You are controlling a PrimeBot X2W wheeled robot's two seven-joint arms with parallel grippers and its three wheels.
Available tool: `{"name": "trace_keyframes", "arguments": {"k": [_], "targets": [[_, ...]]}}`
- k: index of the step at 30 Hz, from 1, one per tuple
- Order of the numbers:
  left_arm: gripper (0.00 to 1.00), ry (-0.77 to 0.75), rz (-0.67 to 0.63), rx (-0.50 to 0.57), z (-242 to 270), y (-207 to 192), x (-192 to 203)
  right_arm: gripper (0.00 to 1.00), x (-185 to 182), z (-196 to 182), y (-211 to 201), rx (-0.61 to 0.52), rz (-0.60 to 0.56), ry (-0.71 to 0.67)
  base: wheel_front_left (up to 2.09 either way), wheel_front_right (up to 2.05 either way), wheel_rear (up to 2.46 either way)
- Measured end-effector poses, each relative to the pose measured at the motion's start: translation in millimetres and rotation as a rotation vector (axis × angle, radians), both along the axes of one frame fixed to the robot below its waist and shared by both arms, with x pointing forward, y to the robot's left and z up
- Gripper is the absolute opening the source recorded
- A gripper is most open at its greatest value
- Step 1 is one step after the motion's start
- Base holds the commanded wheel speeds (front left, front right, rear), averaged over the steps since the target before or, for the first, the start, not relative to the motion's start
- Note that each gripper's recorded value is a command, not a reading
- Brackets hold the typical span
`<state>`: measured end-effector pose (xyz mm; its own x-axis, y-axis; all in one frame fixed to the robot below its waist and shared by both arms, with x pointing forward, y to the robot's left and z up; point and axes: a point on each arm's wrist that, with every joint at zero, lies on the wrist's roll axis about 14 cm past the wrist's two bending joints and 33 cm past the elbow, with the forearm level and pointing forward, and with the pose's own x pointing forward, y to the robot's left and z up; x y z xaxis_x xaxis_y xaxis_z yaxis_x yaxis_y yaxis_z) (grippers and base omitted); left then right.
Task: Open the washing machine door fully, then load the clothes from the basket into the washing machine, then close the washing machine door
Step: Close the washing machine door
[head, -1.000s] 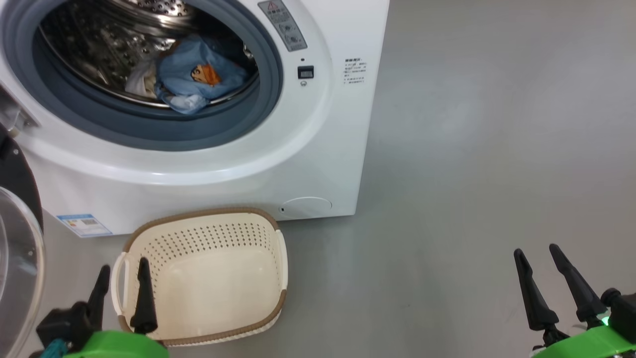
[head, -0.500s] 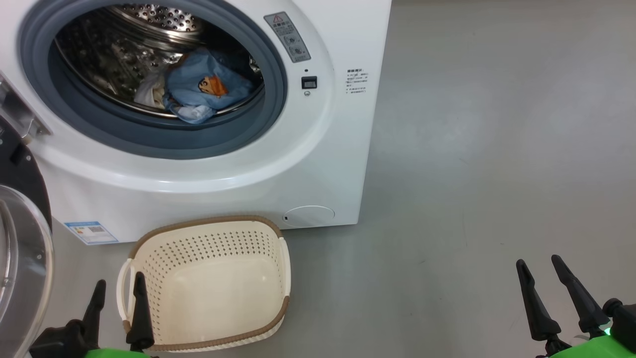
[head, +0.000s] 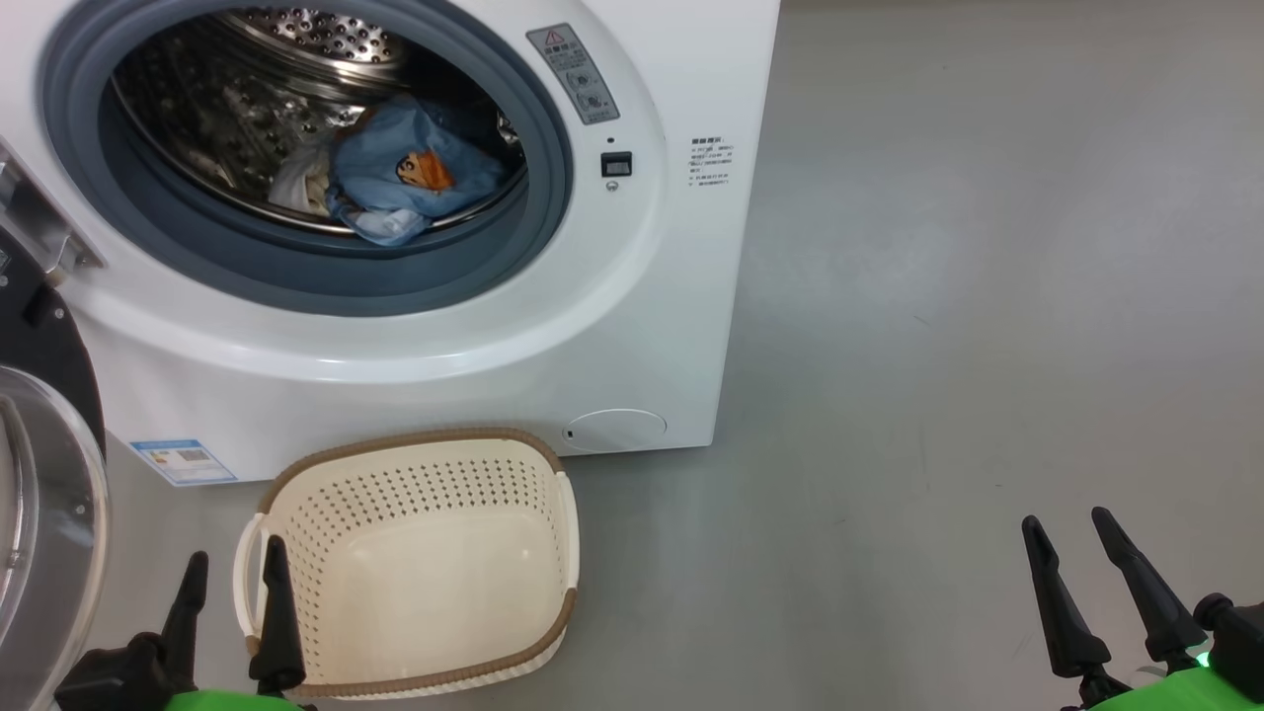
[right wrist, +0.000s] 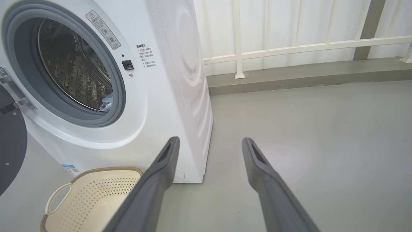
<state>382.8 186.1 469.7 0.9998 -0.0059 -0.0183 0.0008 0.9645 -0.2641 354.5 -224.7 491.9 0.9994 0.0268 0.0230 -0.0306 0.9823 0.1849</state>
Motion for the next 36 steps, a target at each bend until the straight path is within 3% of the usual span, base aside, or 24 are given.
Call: {"name": "trace_keyframes", "arguments": {"k": [21, 36], "targets": [[1.0, -0.015, 0.009, -0.001, 4.8, 2.0, -1.3, 1.0, 1.1, 1.6, 1.8, -0.001, 0.007, -0.005, -0.91, 0.91, 0.0], [1.0, -0.027, 0.008, 0.003, 9.1, 2.2, -8.5, 1.0, 3.9, 3.9, 7.5, -0.003, 0.029, -0.013, -0.08, 0.08, 0.0]]}}
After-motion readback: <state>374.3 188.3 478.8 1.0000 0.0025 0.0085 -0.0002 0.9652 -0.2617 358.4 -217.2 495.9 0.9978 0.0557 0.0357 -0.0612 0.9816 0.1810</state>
